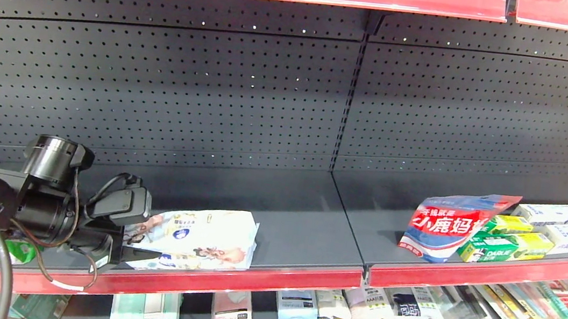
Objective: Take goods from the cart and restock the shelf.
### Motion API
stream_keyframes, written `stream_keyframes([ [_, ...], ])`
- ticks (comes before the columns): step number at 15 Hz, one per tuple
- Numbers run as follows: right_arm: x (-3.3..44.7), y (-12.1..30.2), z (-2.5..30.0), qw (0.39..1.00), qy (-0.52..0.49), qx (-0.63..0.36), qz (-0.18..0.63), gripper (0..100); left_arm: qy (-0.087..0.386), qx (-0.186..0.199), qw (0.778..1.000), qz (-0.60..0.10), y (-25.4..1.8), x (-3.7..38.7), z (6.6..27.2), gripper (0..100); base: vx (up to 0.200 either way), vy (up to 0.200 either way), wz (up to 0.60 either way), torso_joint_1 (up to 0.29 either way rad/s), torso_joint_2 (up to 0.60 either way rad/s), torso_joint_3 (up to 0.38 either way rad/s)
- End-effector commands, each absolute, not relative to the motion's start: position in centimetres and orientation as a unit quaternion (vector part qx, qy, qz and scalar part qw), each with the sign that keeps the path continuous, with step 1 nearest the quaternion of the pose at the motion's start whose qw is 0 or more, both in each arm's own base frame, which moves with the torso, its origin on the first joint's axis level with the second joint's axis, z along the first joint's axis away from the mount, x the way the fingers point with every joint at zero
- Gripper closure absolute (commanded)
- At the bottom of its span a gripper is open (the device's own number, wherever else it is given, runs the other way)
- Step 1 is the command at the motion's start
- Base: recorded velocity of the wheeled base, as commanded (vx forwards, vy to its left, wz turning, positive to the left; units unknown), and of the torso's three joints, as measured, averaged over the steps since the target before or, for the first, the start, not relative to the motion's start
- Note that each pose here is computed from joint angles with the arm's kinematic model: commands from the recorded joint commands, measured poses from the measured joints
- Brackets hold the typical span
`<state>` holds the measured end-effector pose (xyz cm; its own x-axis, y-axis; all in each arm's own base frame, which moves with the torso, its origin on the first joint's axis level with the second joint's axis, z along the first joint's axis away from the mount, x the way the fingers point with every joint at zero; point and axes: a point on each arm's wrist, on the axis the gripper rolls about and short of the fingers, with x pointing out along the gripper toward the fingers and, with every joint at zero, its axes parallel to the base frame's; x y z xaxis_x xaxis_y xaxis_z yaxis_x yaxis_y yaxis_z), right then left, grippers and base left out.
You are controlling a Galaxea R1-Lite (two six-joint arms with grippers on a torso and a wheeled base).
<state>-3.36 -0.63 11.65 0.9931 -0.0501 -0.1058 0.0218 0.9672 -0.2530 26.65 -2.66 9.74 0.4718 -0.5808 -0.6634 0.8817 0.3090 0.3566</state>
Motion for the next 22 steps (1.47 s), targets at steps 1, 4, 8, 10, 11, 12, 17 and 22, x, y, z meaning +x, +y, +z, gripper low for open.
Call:
stream_keyframes([
  [1, -3.3, -0.6, 11.6, 0.990, 0.057, -0.127, -0.018, 100, 0.211, 0.356, 0.781, -0.469, -2.7, 26.6, 9.8, 100, 0.000, 0.000, 0.00, 0.000, 0.00, 0.000],
  [4, -3.3, -0.6, 11.7, 0.990, 0.057, -0.127, -0.019, 100, 0.211, 0.356, 0.779, -0.470, -2.8, 26.6, 9.7, 100, 0.000, 0.000, 0.00, 0.000, 0.00, 0.000],
  [8, -3.3, -0.6, 11.6, 0.990, 0.057, -0.127, -0.019, 100, 0.209, 0.355, 0.780, -0.470, -2.8, 26.6, 9.8, 100, 0.000, 0.000, 0.00, 0.000, 0.00, 0.000],
  [10, -3.3, -0.6, 11.7, 0.990, 0.056, -0.127, -0.019, 100, 0.209, 0.357, 0.780, -0.469, -2.8, 26.5, 9.8, 0, 0.000, 0.000, 0.00, 0.000, 0.00, 0.000],
  [11, -3.3, -0.6, 11.7, 0.990, 0.057, -0.127, -0.019, 100, 0.209, 0.357, 0.780, -0.469, -2.8, 26.5, 9.8, 0, 0.000, 0.000, 0.00, 0.000, 0.00, 0.000],
  [12, -3.3, -0.6, 11.6, 0.990, 0.057, -0.127, -0.018, 100, 0.212, 0.356, 0.780, -0.469, -2.7, 26.4, 9.7, 0, 0.000, 0.000, 0.00, 0.000, 0.00, 0.000],
  [17, -3.3, -0.6, 11.6, 0.990, 0.057, -0.127, -0.018, 100, 0.194, 0.349, 0.786, -0.472, -2.7, 26.0, 10.6, 0, 0.000, 0.000, 0.00, 0.000, 0.00, 0.000],
  [22, -3.3, -0.6, 11.4, 0.990, 0.060, -0.127, -0.017, 100, 0.185, 0.307, 0.816, -0.453, -2.7, 24.5, 12.8, 0, 0.000, 0.000, 0.00, 0.000, 0.00, 0.000],
])
